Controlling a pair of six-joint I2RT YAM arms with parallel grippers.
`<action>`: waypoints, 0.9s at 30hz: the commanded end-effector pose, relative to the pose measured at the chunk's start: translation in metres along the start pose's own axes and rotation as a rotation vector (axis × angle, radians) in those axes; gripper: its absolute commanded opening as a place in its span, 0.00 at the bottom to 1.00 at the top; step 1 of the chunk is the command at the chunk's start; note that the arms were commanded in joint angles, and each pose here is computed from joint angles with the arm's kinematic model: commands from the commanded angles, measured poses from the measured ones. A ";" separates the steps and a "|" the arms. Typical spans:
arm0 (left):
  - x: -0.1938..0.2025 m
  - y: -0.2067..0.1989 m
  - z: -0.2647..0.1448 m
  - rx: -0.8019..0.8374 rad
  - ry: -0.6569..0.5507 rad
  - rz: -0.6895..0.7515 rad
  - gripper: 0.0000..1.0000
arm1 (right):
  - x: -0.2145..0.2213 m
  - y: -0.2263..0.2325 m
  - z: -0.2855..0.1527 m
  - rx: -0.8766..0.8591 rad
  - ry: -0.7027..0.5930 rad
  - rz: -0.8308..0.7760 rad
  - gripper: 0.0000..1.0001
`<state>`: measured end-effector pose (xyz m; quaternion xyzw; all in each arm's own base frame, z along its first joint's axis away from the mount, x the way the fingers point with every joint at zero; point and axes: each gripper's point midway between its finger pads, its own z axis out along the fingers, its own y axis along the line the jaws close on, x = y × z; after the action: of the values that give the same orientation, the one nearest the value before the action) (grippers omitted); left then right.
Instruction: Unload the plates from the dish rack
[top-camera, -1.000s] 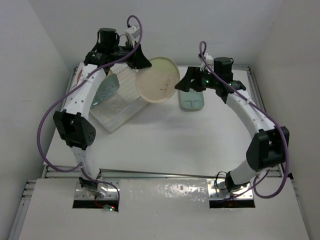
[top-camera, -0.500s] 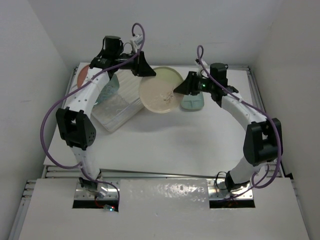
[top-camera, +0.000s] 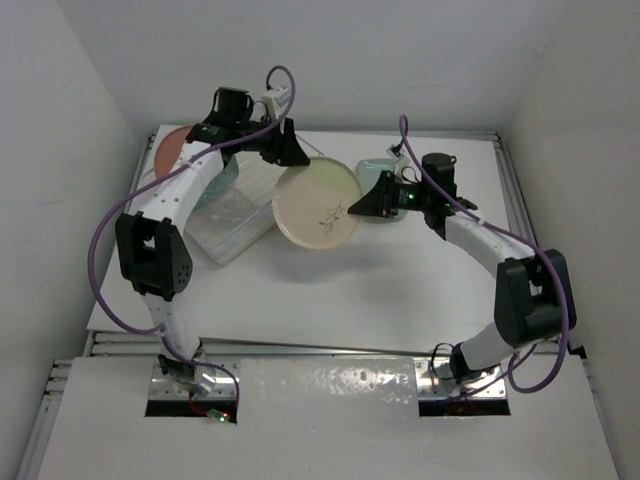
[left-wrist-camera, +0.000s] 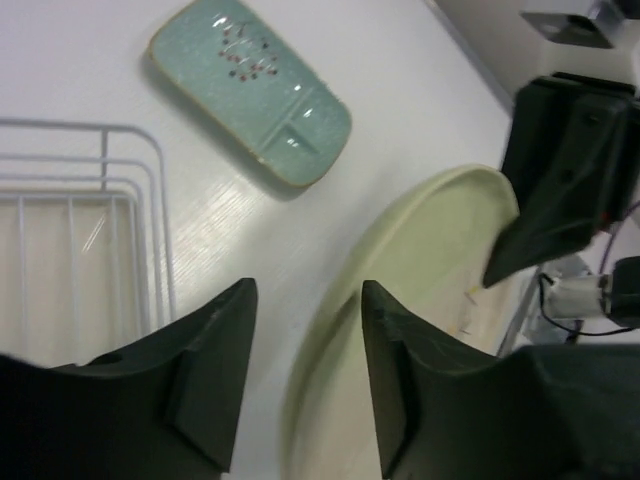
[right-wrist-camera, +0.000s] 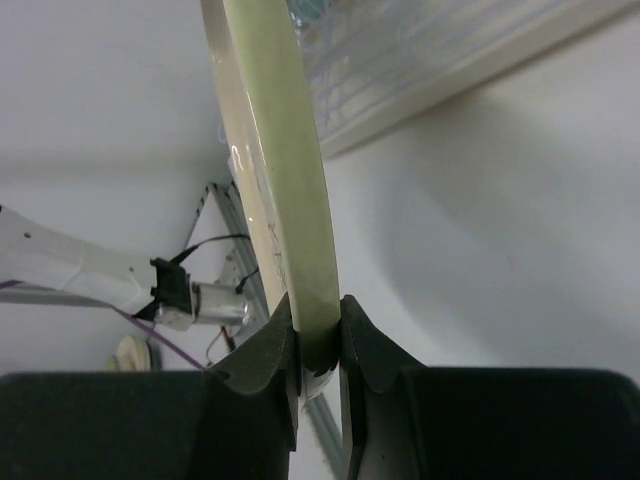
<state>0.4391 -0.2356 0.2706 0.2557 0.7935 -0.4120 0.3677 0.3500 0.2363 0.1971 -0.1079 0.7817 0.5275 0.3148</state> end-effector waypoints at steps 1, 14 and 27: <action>0.009 0.018 -0.008 -0.130 0.014 0.035 0.45 | 0.011 0.033 -0.012 -0.098 0.039 0.014 0.00; -0.011 0.046 -0.018 -0.306 -0.013 0.110 0.58 | 0.117 -0.017 -0.043 0.087 0.274 0.193 0.00; -0.048 0.085 -0.081 -0.577 -0.090 0.055 0.58 | 0.175 -0.073 -0.101 0.230 0.165 0.523 0.00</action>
<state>0.4918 -0.1583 0.2731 0.1811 0.8568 -0.1948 0.4417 0.2121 0.1340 0.0369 0.1316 0.8831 0.4410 0.0907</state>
